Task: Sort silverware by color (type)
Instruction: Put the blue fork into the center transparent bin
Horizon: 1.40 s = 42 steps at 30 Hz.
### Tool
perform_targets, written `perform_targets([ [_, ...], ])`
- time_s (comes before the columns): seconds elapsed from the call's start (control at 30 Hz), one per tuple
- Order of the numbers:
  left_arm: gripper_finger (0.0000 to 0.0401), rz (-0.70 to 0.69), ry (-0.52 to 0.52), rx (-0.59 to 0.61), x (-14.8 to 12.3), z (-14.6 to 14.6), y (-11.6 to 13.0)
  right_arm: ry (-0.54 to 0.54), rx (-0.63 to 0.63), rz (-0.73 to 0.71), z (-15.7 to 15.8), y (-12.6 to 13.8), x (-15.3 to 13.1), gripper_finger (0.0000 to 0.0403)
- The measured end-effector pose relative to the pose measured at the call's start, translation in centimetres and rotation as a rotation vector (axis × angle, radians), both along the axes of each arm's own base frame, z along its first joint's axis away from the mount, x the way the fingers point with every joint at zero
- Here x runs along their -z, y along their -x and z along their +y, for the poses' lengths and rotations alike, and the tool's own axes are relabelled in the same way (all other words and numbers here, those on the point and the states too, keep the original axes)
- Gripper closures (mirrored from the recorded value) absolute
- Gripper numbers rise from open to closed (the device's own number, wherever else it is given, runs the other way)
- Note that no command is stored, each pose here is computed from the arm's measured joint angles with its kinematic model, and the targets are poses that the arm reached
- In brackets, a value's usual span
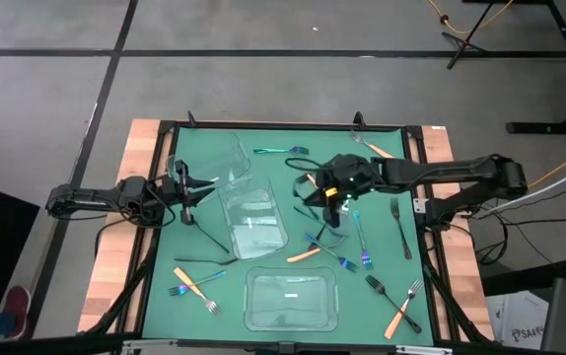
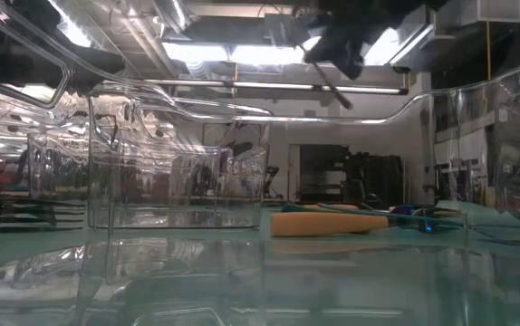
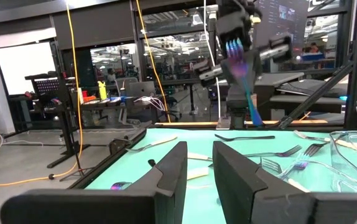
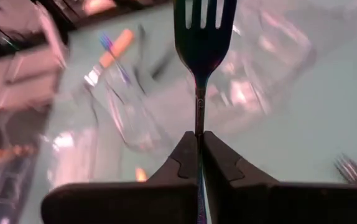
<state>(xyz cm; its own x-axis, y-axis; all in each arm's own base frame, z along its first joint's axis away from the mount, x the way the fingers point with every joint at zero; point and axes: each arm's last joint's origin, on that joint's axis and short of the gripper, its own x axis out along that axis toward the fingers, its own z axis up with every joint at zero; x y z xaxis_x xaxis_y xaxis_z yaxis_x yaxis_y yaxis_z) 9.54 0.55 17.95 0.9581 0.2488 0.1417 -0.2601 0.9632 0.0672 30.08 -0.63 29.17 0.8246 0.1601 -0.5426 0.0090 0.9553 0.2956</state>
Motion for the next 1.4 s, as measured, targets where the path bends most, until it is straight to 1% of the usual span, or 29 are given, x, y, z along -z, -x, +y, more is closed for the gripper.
perform_targets([
  [0.07,0.0330,0.000,0.000,0.000,0.0,0.0,0.0,-0.003,-0.008,-0.061,0.0,-0.9,0.0,0.0403],
  [0.23,0.0330,0.000,0.000,0.000,0.0,0.0,0.0,-0.001,-0.007,-0.156,-0.1,-3.2,1.0,0.0403],
  [0.4,0.0330,0.000,0.000,0.000,0.0,0.0,0.0,-0.072,0.028,-0.233,-0.2,-5.7,2.6,0.0403],
  [0.53,0.0330,0.000,0.000,0.000,0.0,0.0,0.0,-0.114,0.026,-0.257,-0.2,-7.3,4.5,0.0403],
  [0.67,0.0330,0.000,0.000,0.000,0.0,0.0,0.0,-0.155,0.018,-0.247,-0.2,-8.5,6.6,0.0403],
  [0.77,0.0330,0.000,0.000,0.000,0.0,0.0,0.0,-0.164,0.016,-0.219,-0.2,-9.3,8.3,0.0403],
  [0.83,0.0330,0.000,0.000,0.000,0.0,0.0,0.0,-0.187,0.015,-0.179,-0.2,-9.5,9.4,0.0403],
  [1.0,0.0330,0.000,0.000,0.000,0.0,0.0,0.0,-0.210,0.017,-0.139,-0.1,-10.0,11.4,0.0403],
  [1.13,0.0330,0.000,0.000,0.000,0.0,0.0,0.0,-0.235,0.032,-0.119,-0.2,-10.1,11.9,0.0403],
  [1.3,0.0330,0.000,0.000,0.000,0.0,0.0,0.0,-0.237,0.034,-0.115,-0.2,-10.1,11.9,0.0403],
  [1.4,0.0330,0.000,0.000,0.000,0.0,0.0,0.0,-0.238,0.037,-0.086,-0.2,-10.0,12.2,0.0403],
])
